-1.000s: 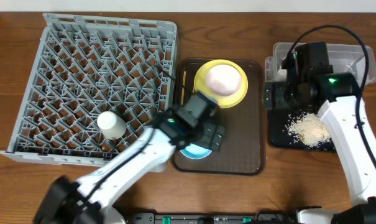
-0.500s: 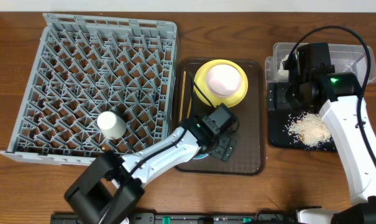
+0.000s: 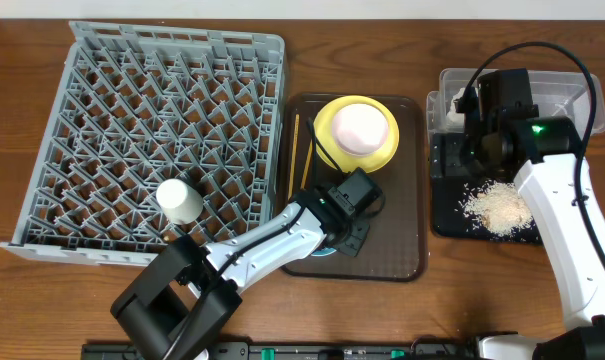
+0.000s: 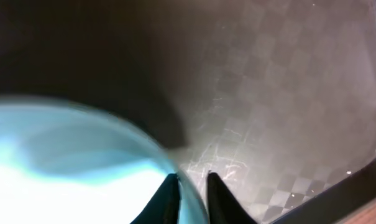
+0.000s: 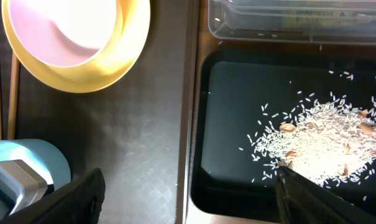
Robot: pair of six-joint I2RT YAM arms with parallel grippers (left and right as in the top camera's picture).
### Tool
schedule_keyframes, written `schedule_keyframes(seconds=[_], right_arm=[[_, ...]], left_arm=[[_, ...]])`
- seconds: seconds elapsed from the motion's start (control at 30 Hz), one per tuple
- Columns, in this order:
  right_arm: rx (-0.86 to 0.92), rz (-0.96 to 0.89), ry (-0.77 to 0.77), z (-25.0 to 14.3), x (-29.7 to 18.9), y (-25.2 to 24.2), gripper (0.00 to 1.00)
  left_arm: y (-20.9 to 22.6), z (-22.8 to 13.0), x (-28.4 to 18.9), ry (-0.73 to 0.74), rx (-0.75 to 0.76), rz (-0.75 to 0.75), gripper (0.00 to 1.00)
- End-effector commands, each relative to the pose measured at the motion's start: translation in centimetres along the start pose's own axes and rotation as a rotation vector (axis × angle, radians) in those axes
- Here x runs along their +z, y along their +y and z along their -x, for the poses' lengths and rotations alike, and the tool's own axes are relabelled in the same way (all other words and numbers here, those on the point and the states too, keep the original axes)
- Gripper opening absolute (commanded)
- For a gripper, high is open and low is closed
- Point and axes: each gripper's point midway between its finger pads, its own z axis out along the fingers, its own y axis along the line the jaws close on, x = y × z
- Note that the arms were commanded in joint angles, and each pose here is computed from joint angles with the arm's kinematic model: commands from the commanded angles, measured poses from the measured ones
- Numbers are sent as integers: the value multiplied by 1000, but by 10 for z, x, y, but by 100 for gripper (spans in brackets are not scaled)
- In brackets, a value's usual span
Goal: Sort waste into correct bins and load items into the dishwasher
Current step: 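Reach the left gripper to the light-blue bowl and grasp its rim, then carry the light-blue bowl with the left gripper into the dish rack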
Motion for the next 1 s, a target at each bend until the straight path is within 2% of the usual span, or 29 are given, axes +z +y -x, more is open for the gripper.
schedule_keyframes(seconds=[0.0, 0.23, 0.53, 0.7, 0.8, 0.97], right_arm=[[3, -6, -16, 3, -5, -2, 86], [3, -6, -15, 3, -5, -2, 86], [3, -6, -16, 3, -5, -2, 86], [3, -6, -10, 2, -5, -2, 86], [3, -7, -9, 2, -5, -2, 86], [3, -7, -8, 1, -5, -2, 86]], left_arm=[[-2, 4, -2, -10, 4, 4, 8], [-8, 15, -22, -62, 14, -15, 6], [-12, 52, -102, -240, 72, -54, 6], [13, 79, -160, -345, 45, -90, 6], [28, 91, -187, -399, 22, -181, 6], [77, 101, -215, -452, -108, -341, 6]])
